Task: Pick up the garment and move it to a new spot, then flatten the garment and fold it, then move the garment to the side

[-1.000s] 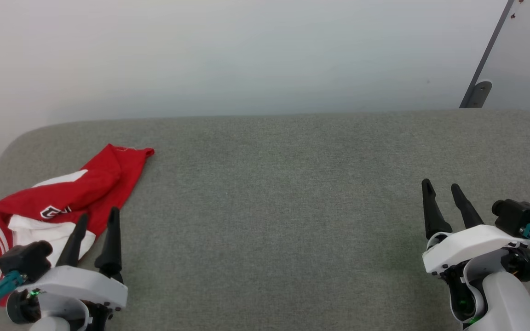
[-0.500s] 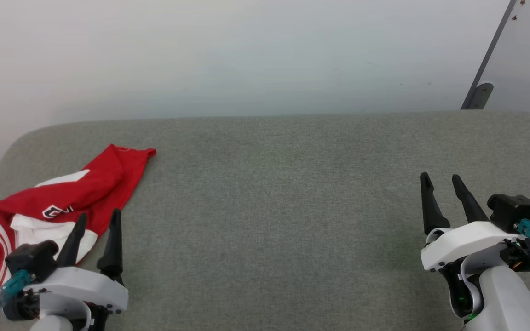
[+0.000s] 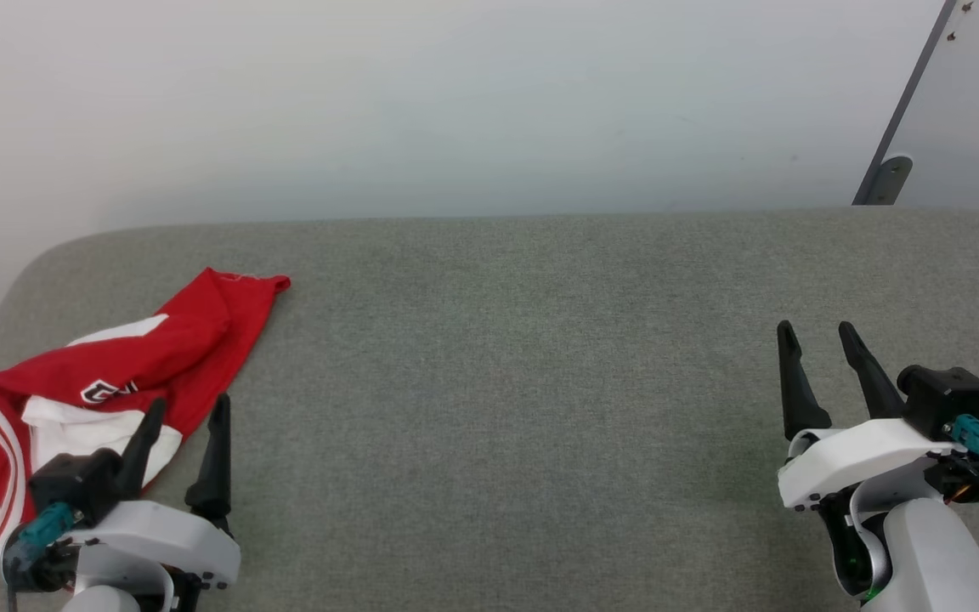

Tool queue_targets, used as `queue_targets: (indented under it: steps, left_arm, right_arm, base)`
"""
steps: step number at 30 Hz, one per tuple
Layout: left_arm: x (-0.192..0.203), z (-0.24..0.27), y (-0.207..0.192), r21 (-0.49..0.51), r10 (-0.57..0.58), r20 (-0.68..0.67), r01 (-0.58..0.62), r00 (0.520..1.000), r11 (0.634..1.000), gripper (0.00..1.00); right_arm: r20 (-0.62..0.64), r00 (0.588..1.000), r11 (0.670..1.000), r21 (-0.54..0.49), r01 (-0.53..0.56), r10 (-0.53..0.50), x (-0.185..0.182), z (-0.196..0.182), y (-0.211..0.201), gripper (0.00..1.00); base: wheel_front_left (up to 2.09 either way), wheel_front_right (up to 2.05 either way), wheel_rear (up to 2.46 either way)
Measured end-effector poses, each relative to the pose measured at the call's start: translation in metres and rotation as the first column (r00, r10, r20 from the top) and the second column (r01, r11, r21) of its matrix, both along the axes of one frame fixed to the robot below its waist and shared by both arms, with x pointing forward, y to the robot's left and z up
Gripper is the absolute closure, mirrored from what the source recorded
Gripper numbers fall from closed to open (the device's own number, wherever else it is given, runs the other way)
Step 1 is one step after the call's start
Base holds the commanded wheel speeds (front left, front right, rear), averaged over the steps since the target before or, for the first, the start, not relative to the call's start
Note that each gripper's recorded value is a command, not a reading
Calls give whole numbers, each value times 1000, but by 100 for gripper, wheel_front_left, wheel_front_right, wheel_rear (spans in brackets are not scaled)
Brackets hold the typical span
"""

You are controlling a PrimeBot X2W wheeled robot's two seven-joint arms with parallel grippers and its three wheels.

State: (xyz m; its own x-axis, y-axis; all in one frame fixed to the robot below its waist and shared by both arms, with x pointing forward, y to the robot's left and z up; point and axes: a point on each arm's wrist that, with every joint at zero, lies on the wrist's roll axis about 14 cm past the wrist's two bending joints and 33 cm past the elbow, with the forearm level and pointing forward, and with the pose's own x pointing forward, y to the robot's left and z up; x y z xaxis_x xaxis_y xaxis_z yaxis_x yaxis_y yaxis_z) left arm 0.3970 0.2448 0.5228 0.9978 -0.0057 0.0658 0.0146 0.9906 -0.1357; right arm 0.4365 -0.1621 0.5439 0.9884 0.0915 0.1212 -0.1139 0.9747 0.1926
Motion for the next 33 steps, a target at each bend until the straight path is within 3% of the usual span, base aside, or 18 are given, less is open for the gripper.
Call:
queue_targets:
  steps: [24,33]
  left_arm:
    - [-4,-1,2,141,-26,8,24,1000,990,0]
    - [-8,-3,7,110,-8,5,8,1000,994,0]
  right_arm:
    - [46,999,995,-104,8,-3,-2,4,-1,0]
    - [52,999,998,-64,17,-14,-2,5,-3,0]
  base:
    - [0,0,0]
    - [0,0,0]
